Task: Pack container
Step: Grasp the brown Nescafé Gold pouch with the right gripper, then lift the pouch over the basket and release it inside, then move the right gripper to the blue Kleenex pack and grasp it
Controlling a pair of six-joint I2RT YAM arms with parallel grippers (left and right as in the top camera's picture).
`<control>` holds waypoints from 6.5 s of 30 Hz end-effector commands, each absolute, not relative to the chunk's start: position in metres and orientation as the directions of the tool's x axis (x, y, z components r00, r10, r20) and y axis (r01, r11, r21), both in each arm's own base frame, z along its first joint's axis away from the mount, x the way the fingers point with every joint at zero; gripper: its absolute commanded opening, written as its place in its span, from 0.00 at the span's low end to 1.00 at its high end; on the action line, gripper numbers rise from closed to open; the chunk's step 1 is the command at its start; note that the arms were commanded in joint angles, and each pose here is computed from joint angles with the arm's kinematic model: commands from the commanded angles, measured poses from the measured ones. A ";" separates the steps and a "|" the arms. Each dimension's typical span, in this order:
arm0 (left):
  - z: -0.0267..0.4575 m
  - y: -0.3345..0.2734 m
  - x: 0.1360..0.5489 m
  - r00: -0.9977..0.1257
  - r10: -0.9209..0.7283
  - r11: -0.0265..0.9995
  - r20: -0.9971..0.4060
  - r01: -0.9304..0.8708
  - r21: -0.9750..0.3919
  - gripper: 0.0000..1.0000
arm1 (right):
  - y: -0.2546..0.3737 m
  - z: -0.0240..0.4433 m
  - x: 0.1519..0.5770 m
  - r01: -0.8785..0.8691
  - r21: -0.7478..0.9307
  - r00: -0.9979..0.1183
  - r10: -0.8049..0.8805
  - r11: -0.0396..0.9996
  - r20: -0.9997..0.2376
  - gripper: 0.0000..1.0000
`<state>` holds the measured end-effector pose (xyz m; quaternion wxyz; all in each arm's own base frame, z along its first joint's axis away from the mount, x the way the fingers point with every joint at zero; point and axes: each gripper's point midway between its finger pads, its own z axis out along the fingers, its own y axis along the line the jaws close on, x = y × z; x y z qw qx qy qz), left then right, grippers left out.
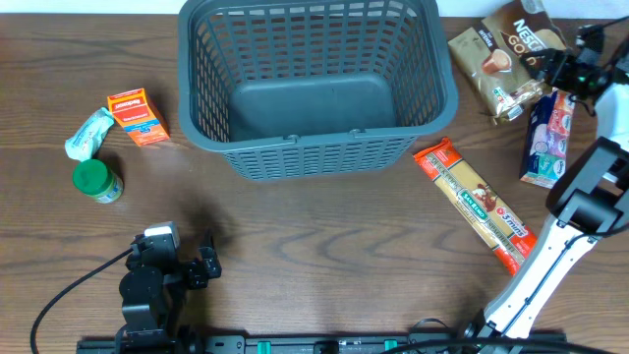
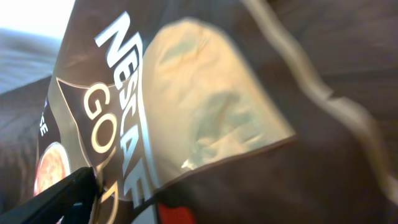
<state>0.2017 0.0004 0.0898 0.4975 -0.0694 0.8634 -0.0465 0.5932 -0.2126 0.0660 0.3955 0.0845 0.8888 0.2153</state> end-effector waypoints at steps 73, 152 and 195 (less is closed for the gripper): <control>0.087 0.001 0.202 -0.496 -0.156 0.988 -0.854 -0.068 -0.141 0.99 | 0.072 0.510 0.462 0.145 0.662 -0.126 0.677 0.735 -0.725 0.01; 0.087 0.001 0.202 -0.496 -0.156 0.988 -0.854 -0.068 -0.141 0.99 | -0.217 0.047 0.483 0.553 -0.041 -0.818 0.534 0.832 -0.214 0.99; 0.087 0.001 0.202 -0.496 -0.156 0.988 -0.854 -0.068 -0.141 0.99 | -0.212 0.038 0.491 0.519 0.108 -0.826 0.530 0.848 -0.191 0.32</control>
